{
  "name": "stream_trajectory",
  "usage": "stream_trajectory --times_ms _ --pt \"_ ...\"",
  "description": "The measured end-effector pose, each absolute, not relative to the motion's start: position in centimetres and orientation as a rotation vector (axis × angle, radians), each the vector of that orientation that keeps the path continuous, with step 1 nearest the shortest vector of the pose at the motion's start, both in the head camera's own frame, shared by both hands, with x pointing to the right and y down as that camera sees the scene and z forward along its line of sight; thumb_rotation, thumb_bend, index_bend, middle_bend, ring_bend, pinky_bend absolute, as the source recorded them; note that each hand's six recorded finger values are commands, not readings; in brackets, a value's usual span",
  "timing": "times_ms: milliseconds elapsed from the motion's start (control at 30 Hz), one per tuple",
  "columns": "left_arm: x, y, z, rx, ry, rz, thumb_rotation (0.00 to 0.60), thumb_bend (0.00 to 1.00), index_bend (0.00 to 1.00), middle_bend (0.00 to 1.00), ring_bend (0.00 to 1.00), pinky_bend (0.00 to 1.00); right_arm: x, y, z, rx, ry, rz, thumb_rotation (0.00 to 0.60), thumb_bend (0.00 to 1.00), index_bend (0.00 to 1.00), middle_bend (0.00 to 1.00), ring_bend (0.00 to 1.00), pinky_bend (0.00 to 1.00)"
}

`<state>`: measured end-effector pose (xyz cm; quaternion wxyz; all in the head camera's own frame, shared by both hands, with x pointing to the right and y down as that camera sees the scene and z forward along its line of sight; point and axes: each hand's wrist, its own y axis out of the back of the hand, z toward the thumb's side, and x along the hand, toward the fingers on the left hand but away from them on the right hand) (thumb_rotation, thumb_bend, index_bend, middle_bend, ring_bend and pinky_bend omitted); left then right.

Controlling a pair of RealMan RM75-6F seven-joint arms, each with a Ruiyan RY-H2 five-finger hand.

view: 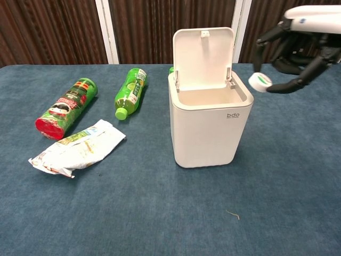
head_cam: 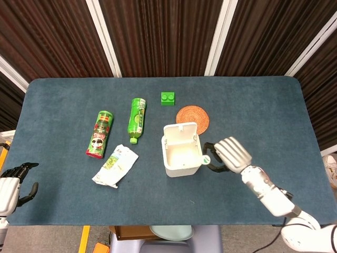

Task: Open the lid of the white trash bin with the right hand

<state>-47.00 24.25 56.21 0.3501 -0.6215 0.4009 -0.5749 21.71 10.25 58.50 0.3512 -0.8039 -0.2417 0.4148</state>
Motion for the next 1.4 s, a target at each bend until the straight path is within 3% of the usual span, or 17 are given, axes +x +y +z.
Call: stream_trajectory --times_ms 333,433,500,633,767,900,1100,1267,1400 --pt "-47.1 24.2 56.2 -1.614 1.045 -1.488 0.600 0.44 0.25 0.28 0.32 0.35 17.9 9.7 60.8 -2.040 -0.577 1.051 0.600 0.40 0.65 0.93 0.96 0.89" --pt "-47.2 24.2 56.2 -1.615 1.047 -1.488 0.600 0.44 0.25 0.29 0.32 0.35 17.3 9.7 61.5 -2.004 -0.566 1.067 0.600 0.40 0.60 0.93 0.96 0.89" --pt "-47.2 24.2 56.2 -1.615 1.046 -1.488 0.600 0.44 0.25 0.29 0.32 0.35 17.4 9.7 61.7 -1.987 -0.567 1.083 0.600 0.34 0.54 0.93 0.96 0.89" --pt "-47.1 24.2 56.2 -1.615 1.042 -1.487 0.600 0.45 0.25 0.29 0.32 0.35 17.7 9.8 61.1 -1.971 -0.587 1.075 0.600 0.19 0.39 0.93 0.95 0.89" --pt "-47.1 24.2 56.3 -1.615 1.037 -1.492 0.600 0.44 0.25 0.29 0.32 0.35 18.5 10.0 59.8 -1.940 -0.609 1.047 0.600 0.17 0.32 0.92 0.93 0.88" --pt "-47.2 24.2 56.2 -1.610 1.041 -1.494 0.600 0.44 0.26 0.29 0.32 0.35 20.0 10.3 57.8 -1.882 -0.646 1.033 0.600 0.17 0.33 0.92 0.89 0.86" --pt "-47.2 24.2 56.2 -1.603 1.045 -1.496 0.600 0.44 0.26 0.29 0.32 0.35 24.3 11.1 54.5 -1.700 -0.770 1.049 0.600 0.17 0.40 0.70 0.67 0.75" --pt "-47.1 24.2 56.3 -1.599 1.035 -1.501 0.600 0.44 0.26 0.29 0.32 0.35 30.3 12.8 52.1 -1.524 -0.923 1.112 0.600 0.17 0.40 0.50 0.39 0.53" --pt "-47.0 24.2 56.5 -1.596 1.023 -1.507 0.600 0.44 0.26 0.30 0.32 0.35 35.6 15.3 51.9 -1.451 -1.001 1.202 0.600 0.18 0.38 0.40 0.28 0.34"
